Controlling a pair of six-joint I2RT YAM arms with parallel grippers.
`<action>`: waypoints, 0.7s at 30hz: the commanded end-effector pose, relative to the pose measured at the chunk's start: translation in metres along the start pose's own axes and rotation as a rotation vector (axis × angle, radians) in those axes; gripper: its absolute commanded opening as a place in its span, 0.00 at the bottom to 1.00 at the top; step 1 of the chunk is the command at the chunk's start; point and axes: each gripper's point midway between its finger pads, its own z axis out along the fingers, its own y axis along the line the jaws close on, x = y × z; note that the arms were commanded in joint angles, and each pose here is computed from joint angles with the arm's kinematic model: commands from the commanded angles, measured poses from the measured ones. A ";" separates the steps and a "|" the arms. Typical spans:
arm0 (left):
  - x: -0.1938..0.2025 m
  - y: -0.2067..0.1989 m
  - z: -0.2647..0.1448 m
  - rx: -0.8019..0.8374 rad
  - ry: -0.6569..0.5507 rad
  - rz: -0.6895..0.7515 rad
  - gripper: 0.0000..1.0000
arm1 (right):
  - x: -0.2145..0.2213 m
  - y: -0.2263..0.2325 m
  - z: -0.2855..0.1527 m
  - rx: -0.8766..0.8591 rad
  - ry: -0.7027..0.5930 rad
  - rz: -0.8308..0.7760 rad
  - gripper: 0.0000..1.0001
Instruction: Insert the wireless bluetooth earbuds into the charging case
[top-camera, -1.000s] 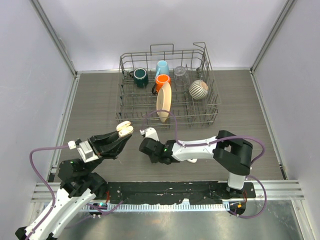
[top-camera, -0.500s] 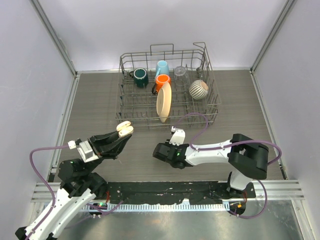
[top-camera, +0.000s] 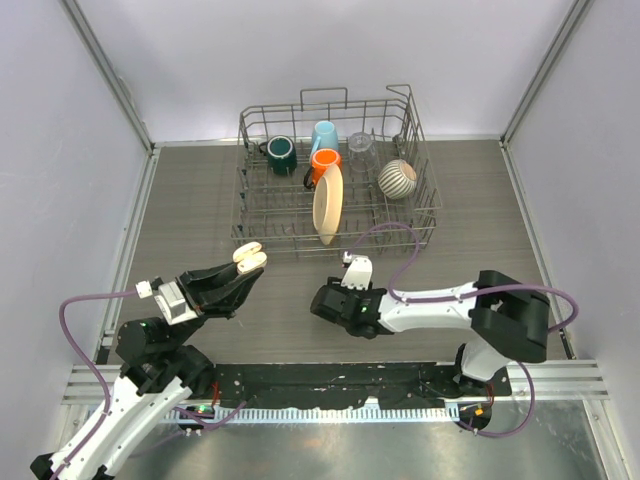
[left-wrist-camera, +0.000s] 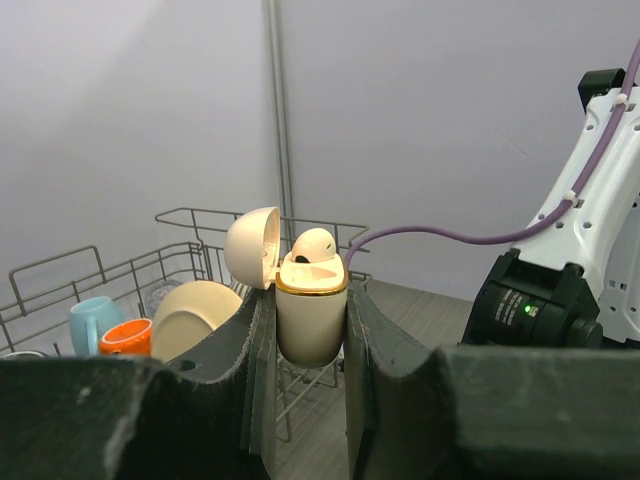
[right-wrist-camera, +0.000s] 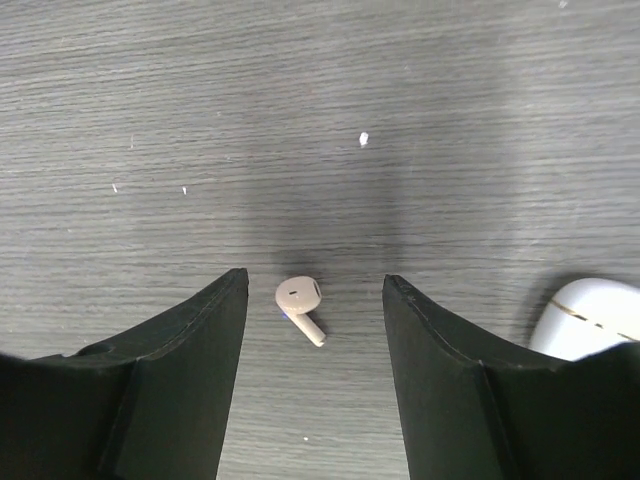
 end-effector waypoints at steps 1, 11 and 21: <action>-0.024 0.002 0.002 -0.015 -0.066 0.023 0.00 | -0.032 0.011 -0.021 -0.122 -0.097 -0.110 0.62; -0.028 0.006 0.001 -0.033 -0.083 0.044 0.00 | -0.089 0.011 -0.059 -0.180 -0.273 -0.127 0.69; -0.032 0.003 0.003 -0.018 -0.089 0.036 0.00 | -0.073 0.022 -0.066 -0.238 -0.151 -0.379 0.73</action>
